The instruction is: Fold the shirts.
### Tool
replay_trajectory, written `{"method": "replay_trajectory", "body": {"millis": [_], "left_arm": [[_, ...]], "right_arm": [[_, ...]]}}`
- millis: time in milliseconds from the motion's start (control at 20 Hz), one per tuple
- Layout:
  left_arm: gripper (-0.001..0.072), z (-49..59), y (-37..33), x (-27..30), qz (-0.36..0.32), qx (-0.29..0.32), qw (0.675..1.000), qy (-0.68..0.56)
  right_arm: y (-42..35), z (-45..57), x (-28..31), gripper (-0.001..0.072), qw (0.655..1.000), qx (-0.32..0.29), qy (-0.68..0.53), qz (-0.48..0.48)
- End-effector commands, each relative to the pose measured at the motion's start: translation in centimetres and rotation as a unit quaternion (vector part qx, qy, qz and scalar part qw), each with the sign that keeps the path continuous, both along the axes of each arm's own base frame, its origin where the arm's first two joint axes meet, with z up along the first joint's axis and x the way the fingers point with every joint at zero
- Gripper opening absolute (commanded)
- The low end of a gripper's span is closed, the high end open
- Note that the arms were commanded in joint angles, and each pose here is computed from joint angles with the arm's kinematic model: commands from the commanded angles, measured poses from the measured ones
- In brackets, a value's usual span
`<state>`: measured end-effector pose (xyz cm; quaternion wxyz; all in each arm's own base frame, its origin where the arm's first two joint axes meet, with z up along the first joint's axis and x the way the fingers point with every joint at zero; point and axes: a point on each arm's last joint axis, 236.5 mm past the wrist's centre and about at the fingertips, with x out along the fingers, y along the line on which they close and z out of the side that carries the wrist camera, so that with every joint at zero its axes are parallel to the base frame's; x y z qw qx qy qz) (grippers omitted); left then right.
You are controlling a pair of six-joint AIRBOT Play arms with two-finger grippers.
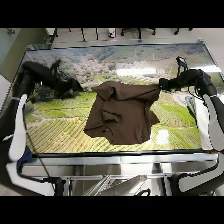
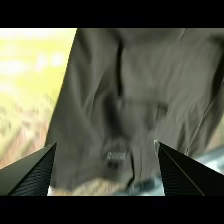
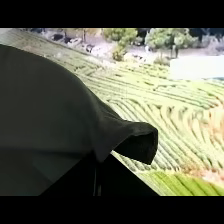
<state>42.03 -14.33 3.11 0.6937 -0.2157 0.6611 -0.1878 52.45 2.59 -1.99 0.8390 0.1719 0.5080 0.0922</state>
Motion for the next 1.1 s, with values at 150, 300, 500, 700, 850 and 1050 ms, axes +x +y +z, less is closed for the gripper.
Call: {"method": "replay_trajectory", "body": {"millis": [150, 300, 500, 700, 850, 1050], "left_arm": [[0.0696, -9.8, -1.2, -16.3, 0.046, 0.009, 0.991, 0.123], [0.0696, -12.5, -2.4, -17.0, 0.082, 0.0, 0.991, 0.107], [0.0695, -14.2, -3.6, -14.2, 0.084, 0.016, 0.994, 0.073], [0.0024, -14.0, -3.7, -8.1, 0.077, 0.017, 0.997, 0.023], [0.001, -10.6, -1.3, -1.0, 0.112, 0.003, 0.993, -0.042], [0.001, -5.6, 4.6, 7.9, 0.143, 0.007, 0.982, -0.125]], "right_arm": [[-0.6, -0.3, -0.6, 0.0022, 1.0, -0.001, 0.012, 0.006], [-0.3, -0.5, -1.3, 0.0022, 1.0, 0.003, 0.025, 0.013], [0.0, -0.7, -1.9, 0.0022, 0.999, 0.005, 0.037, 0.022], [0.3, -0.9, -3.0, 0.002, 0.998, 0.009, 0.059, 0.034], [0.7, -1.9, -7.0, 0.0017, 0.99, 0.011, 0.131, 0.047], [4.1, -4.0, -16.7, 0.0018, 0.972, 0.026, 0.229, 0.045]]}}
